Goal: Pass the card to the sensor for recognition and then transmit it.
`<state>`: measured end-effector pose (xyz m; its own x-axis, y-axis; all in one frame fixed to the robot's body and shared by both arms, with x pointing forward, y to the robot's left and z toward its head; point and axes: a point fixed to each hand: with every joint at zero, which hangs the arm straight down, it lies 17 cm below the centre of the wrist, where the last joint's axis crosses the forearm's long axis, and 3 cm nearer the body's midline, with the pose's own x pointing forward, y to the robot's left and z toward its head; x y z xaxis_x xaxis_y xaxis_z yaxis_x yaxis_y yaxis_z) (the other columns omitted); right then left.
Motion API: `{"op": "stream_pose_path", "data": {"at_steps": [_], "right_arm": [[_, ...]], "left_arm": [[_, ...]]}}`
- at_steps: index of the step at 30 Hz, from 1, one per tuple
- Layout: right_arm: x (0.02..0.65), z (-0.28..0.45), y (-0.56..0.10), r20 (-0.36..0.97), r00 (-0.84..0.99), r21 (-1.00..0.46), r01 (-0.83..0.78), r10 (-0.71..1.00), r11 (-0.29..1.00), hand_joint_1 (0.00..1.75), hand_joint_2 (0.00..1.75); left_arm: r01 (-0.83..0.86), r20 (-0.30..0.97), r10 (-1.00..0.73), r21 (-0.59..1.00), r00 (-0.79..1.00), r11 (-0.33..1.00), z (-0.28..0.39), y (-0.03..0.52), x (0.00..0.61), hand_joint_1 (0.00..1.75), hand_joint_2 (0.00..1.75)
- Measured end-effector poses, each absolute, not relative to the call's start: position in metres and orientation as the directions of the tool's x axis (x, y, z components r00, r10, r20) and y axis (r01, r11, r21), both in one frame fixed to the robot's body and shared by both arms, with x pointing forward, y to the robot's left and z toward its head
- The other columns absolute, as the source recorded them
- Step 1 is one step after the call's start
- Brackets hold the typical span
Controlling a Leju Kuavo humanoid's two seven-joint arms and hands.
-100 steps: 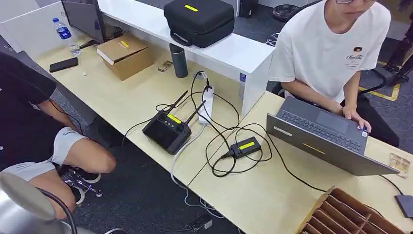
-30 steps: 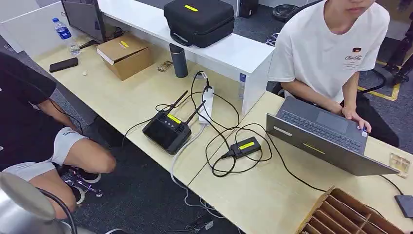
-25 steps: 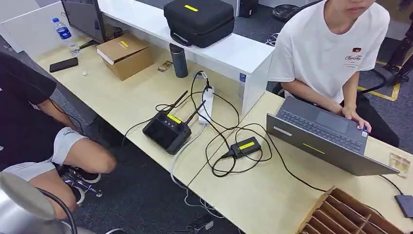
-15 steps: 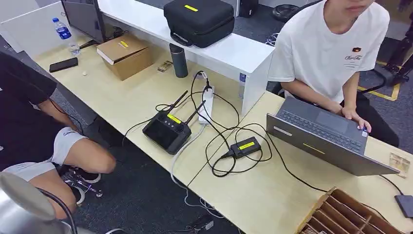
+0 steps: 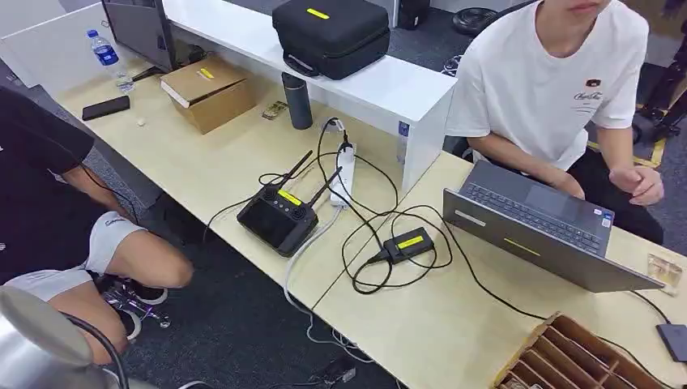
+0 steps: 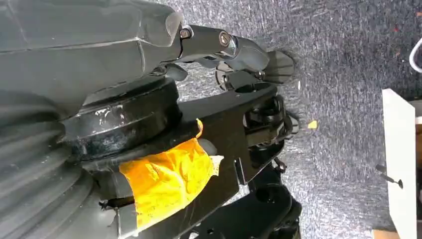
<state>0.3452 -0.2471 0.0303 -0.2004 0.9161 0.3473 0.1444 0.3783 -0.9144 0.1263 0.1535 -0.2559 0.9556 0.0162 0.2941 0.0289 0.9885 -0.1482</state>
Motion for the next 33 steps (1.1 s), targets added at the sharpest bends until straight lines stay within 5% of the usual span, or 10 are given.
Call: {"op": "stream_pose_path", "data": {"at_steps": [11, 25, 33], "right_arm": [[0.375, 0.084, -0.247, 0.410, -0.270, -0.854, 0.221, 0.871, 0.471, 1.75, 1.75], [0.401, 0.152, -0.239, 0.368, -0.390, -0.813, 0.306, 0.844, 0.496, 1.75, 1.75], [0.459, 0.256, -0.235, 0.266, -0.477, -0.753, 0.440, 0.838, 0.489, 1.75, 1.75]], "left_arm": [[0.036, 0.293, 0.013, -0.162, 0.956, 0.986, -0.255, 0.151, 0.127, 0.00, 1.75], [0.050, 0.299, 0.002, -0.168, 0.954, 0.984, -0.253, 0.149, 0.132, 0.00, 1.75], [0.103, 0.302, -0.046, -0.176, 0.952, 0.979, -0.251, 0.144, 0.136, 0.00, 1.75]]}}
